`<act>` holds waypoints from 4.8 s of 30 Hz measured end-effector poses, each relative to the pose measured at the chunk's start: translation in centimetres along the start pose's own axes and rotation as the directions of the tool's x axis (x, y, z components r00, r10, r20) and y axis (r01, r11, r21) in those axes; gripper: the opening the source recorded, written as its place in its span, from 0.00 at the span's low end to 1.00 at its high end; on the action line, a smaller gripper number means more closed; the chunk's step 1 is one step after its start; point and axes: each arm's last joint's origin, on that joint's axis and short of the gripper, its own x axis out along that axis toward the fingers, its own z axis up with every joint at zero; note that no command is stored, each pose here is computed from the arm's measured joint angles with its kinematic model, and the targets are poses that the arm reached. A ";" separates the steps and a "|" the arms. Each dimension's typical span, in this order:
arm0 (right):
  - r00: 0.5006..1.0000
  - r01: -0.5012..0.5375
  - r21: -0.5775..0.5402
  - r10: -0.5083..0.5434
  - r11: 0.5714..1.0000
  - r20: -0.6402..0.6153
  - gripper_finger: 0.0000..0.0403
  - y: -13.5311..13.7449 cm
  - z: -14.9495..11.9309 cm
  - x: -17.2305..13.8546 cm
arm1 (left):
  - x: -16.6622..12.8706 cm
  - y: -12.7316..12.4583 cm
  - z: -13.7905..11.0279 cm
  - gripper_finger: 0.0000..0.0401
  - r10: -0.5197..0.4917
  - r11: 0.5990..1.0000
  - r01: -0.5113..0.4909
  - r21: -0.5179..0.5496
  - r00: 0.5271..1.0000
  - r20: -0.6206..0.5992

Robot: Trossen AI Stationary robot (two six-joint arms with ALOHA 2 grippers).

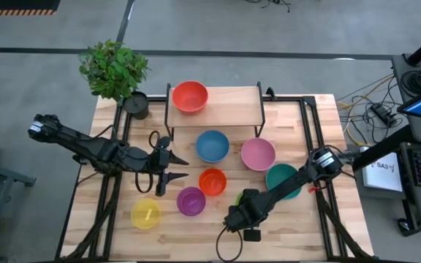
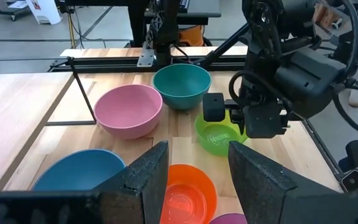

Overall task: Place and stack bowls onto a shelf
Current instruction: Put the small light green bowl on the shelf, then stack the small violet bowl on top of the small light green bowl on the shelf

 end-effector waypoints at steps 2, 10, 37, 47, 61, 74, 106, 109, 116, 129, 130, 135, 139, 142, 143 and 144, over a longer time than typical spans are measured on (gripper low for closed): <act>1.000 -0.013 -0.001 0.013 1.000 0.003 0.06 0.1 0.0 -0.3 | 0.0 0.0 0.0 0.38 -0.001 1.000 0.001 0.001 1.000 0.004; 0.994 -0.089 -0.015 0.090 0.996 0.061 0.02 0.9 0.5 -2.9 | 0.0 0.0 0.2 0.38 -0.001 1.000 0.001 0.009 1.000 0.016; 0.847 0.350 -0.172 -0.233 0.921 0.478 0.02 -2.2 2.2 -20.3 | 0.0 0.0 0.2 0.38 -0.002 1.000 0.001 0.019 1.000 0.023; 0.856 0.456 -0.173 -0.377 0.873 0.353 0.02 -11.3 3.8 -21.8 | -0.3 0.1 0.3 0.38 -0.002 1.000 0.002 0.021 1.000 0.021; 0.917 0.341 -0.011 -0.330 0.940 0.226 0.02 -28.4 3.2 -23.0 | -0.5 0.2 0.0 0.38 0.001 1.000 -0.001 0.021 1.000 -0.003; 0.924 0.297 0.005 -0.289 0.955 0.252 0.02 -33.3 2.9 -21.5 | -0.5 0.3 -0.1 0.38 0.039 0.999 -0.039 0.028 0.999 -0.014; 0.909 0.286 0.099 -0.303 0.953 0.285 0.33 -31.9 1.9 -22.3 | -0.3 0.4 -0.8 0.38 0.058 0.997 -0.060 -0.050 0.997 -0.043; 0.891 0.271 0.074 -0.279 0.960 0.357 0.31 -29.7 1.3 -23.8 | -0.2 0.4 -1.3 0.38 0.060 0.993 -0.065 -0.096 0.997 -0.057; 0.819 0.293 -0.054 -0.222 0.955 0.530 0.25 -22.6 -0.4 -25.4 | 0.4 0.4 -3.0 0.38 0.066 0.971 -0.087 -0.222 0.993 -0.100; 0.660 0.300 -0.132 -0.106 0.945 0.744 0.21 -11.9 -6.7 -19.7 | 3.5 -0.7 -6.0 0.38 -0.045 0.922 -0.076 -0.380 0.953 -0.300; 0.648 0.303 -0.138 -0.098 0.943 0.755 0.21 -11.3 -7.0 -19.0 | 3.9 -0.9 -6.4 0.38 -0.059 0.922 -0.074 -0.380 0.943 -0.327; 0.606 0.310 -0.138 -0.084 0.941 0.791 0.21 -9.2 -7.7 -15.9 | 6.0 -1.6 -8.2 0.38 -0.086 0.935 -0.082 -0.345 0.892 -0.444; 0.584 0.313 -0.136 -0.078 0.940 0.808 0.21 -8.3 -7.8 -14.0 | 7.4 -2.0 -9.8 0.38 -0.074 0.946 -0.104 -0.306 0.851 -0.519; 0.576 0.307 -0.123 -0.081 0.944 0.813 0.21 -8.1 -7.8 -13.0 | 8.0 -2.0 -10.6 0.38 -0.034 0.951 -0.141 -0.274 0.835 -0.549; 0.578 0.303 -0.121 -0.082 0.945 0.812 0.21 -8.1 -7.8 -12.7 | 8.2 -2.0 -10.8 0.38 -0.017 0.953 -0.155 -0.262 0.834 -0.552; 0.580 0.300 -0.117 -0.083 0.947 0.811 0.21 -8.1 -7.7 -12.4 | 8.3 -2.0 -10.9 0.38 -0.003 0.954 -0.164 -0.252 0.833 -0.554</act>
